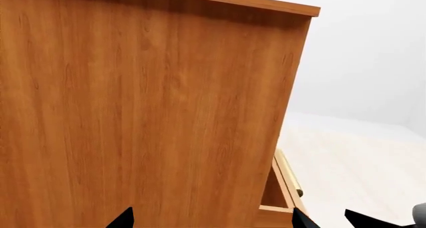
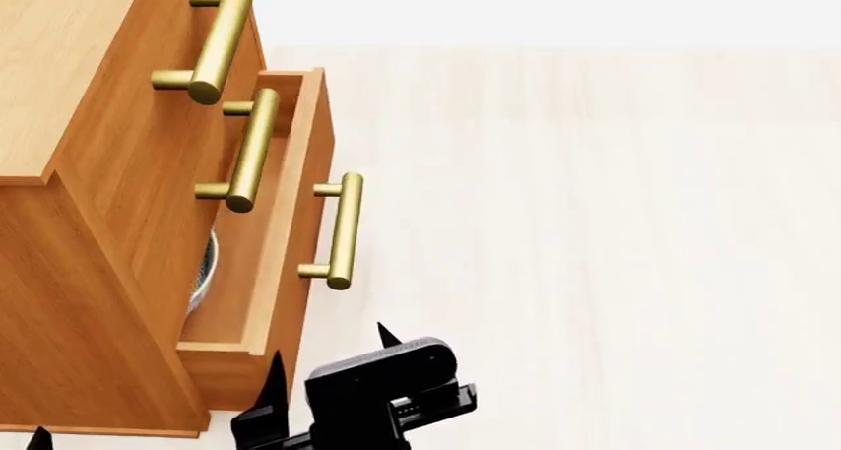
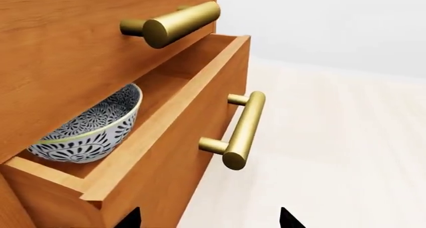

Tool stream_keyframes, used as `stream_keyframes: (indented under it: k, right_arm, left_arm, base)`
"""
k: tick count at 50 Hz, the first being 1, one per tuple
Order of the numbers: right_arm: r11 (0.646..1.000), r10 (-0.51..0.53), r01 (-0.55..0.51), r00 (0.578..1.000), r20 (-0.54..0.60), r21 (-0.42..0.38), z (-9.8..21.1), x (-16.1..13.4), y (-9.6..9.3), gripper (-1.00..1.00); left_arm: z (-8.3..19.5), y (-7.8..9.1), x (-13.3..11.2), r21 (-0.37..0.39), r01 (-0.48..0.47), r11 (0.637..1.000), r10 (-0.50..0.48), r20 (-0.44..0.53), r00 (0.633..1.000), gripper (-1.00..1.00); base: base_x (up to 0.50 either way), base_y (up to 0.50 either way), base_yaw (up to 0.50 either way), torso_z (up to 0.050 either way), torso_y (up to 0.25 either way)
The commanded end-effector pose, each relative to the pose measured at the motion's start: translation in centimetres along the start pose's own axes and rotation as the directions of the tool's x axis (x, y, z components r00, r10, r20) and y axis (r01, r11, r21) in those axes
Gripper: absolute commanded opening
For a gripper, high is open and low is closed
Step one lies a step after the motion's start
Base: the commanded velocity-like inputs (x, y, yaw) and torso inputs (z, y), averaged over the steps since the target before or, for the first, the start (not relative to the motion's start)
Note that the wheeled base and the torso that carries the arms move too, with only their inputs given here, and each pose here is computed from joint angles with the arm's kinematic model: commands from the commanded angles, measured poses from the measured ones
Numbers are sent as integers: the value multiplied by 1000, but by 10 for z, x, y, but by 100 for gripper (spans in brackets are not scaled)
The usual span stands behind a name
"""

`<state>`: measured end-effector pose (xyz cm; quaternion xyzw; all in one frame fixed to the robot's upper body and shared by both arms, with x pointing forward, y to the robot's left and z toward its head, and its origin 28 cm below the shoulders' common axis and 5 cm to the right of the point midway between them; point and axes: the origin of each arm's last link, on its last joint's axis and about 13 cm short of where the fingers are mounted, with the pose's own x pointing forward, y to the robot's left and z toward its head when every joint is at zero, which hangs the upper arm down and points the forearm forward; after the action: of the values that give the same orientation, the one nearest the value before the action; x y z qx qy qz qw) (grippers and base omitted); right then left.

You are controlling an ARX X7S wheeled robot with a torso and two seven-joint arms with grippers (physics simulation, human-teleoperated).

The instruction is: Put the bowl in the bottom drawer of the cabinet and close it.

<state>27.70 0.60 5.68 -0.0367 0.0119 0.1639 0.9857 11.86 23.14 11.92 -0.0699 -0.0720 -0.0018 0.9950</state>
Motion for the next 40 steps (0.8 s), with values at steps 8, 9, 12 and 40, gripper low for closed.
stream_keyframes:
  k: [8, 9, 12, 40]
  right_arm:
    - [999, 53, -53, 998, -19, -5, -2, 9, 11, 100]
    - [999, 54, -54, 998, -21, -6, -2, 9, 11, 100]
    - [998, 59, -60, 998, -26, -11, -1, 10, 13, 100]
    - [987, 126, -130, 991, -46, -95, 7, 28, 23, 100]
  left_arm:
    - [0, 1, 0, -1, -3, 1000, 3, -1, 1000, 100]
    - [0, 2, 0, -2, -3, 1000, 3, -1, 1000, 100]
    - [-1, 2, 1, -2, -4, 1000, 4, -1, 1000, 100]
    - [0, 3, 0, -4, -8, 1000, 8, 2, 1000, 100]
  base:
    - [0, 0, 0, 0, 0]
    - [0, 0, 0, 0, 0]
    - [0, 0, 0, 0, 0]
    - [0, 0, 0, 0, 0]
